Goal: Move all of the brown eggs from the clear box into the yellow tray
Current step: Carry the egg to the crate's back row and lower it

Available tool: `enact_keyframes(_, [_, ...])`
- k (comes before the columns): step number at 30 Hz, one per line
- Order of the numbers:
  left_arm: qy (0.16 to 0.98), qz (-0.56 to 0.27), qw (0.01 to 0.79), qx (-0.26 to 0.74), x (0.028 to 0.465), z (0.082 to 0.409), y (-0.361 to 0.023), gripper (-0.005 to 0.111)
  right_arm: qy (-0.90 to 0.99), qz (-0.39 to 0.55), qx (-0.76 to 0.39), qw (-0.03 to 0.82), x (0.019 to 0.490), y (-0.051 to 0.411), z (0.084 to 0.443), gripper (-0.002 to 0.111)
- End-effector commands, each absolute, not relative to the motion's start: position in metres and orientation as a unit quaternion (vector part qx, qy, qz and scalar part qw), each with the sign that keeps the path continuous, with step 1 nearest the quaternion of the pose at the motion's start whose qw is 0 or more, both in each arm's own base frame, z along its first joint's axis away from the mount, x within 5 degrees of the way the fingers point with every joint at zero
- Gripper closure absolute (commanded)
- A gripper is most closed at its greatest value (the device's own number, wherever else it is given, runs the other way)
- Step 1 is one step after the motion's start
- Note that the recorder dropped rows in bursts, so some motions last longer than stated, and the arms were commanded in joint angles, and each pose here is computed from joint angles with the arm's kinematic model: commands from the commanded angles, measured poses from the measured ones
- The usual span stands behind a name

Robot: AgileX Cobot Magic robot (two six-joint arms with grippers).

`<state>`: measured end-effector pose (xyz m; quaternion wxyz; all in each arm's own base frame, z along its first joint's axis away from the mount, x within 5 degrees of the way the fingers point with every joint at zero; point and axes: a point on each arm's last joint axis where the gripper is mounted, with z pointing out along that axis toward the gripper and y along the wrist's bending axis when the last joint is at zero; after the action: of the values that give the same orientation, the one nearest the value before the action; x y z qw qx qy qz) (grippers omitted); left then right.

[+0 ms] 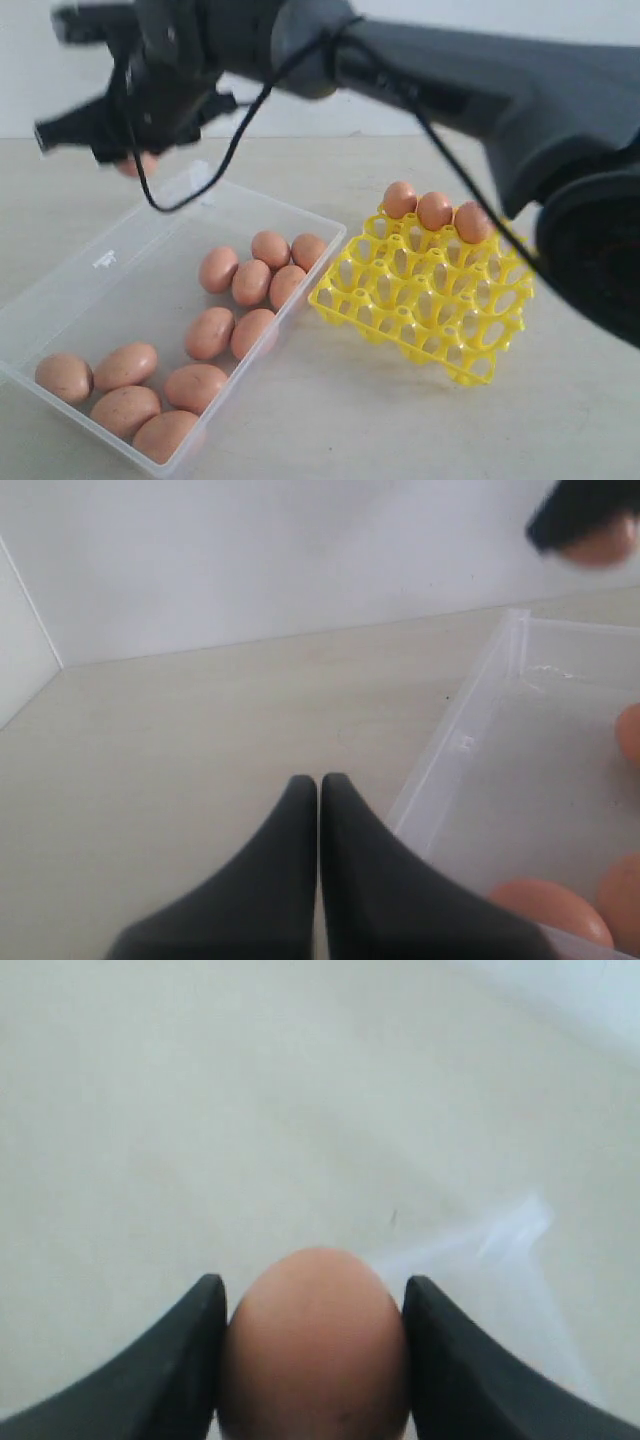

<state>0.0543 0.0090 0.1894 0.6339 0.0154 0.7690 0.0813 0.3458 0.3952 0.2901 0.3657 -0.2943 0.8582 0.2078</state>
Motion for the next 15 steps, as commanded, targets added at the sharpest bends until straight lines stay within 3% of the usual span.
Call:
enact_keyframes(1, [0.769,0.077,0.635,0.014,0.054,0.189,0.009,0.105,0.790,0.193,-0.303,0.497,0.334,0.364,0.384,0.109])
enact_keyframes(5, [0.769,0.077,0.635,0.014,0.054,0.189,0.009,0.105,0.798,0.141,-0.318,0.493,0.320,0.339,0.388,0.109])
enact_keyframes(8, [0.769,0.077,0.635,0.014,0.054,0.189,0.009,0.105,0.803,0.180,-0.287,0.491,0.295,0.316,0.380,0.109])
enact_keyframes(15, [0.769,0.077,0.635,0.014,0.054,0.189,0.009,0.105,0.661,0.304,-0.295,0.619,0.218,0.230,0.331,0.109])
